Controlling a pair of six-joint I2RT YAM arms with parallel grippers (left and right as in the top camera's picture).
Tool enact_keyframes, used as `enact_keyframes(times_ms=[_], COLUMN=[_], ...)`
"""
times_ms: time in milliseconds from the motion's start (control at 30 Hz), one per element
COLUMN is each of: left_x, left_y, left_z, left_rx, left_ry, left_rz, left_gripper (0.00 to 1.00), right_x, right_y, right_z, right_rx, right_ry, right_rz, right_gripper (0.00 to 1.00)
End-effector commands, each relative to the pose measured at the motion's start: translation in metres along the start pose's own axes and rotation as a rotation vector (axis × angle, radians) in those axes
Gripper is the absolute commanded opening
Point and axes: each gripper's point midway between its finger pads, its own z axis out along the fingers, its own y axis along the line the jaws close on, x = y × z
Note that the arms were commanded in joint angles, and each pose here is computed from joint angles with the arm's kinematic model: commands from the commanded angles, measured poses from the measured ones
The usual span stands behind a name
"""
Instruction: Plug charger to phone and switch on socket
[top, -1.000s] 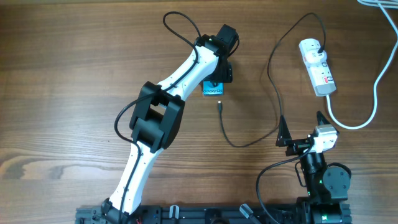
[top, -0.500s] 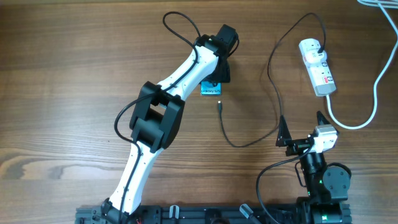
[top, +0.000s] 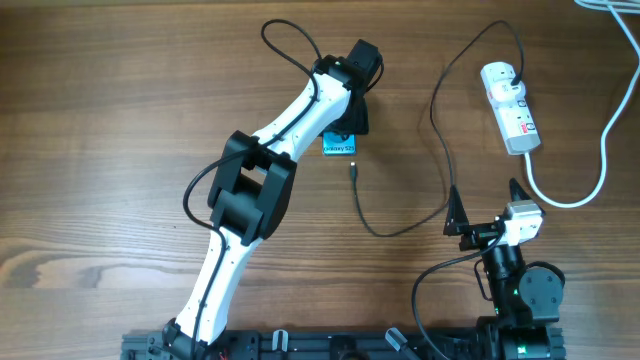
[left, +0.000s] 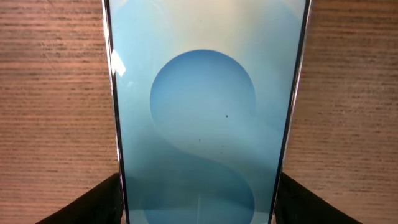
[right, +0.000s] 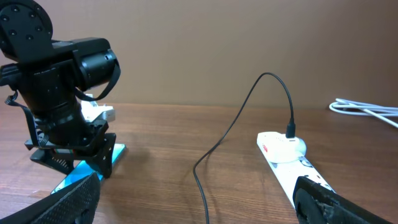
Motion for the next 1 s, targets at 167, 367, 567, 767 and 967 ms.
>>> enact_keyframes(times_ms=[167,367,567,767,967], left_x=[-0.004,-0.012,-0.025,-0.028,-0.031], left_y=[-0.015,-0.017,-0.017,-0.018,-0.02], left_z=[-0.062,-0.1,-0.132,-0.155,-0.158], left_rx=[0.201,0.475,0.786,0.954,0.966], left_ry=[0.018,0.118,0.223,0.281,0.302], left_rz=[-0.044,-0.115,-0.172,-0.18,-0.229], left_gripper=[0.69,0.7,0.7,0.7,0.7], right_x=[-0.001,-0.001,-0.005,-0.146,-0.212], right_y=[0.0,0.0,0.002,0.05,0.055], right_z=[0.0,0.0,0.0,-0.054,0.019], right_rx=[0.004,0.004,-0.008,-0.373,-0.334], right_ry=[-0.006,-0.006,-0.021,-0.58,-0.135], right_rz=[0.012,0.012,0.024,0.228,0.153], right_gripper=[1.0,1.0,1.0,1.0,1.0])
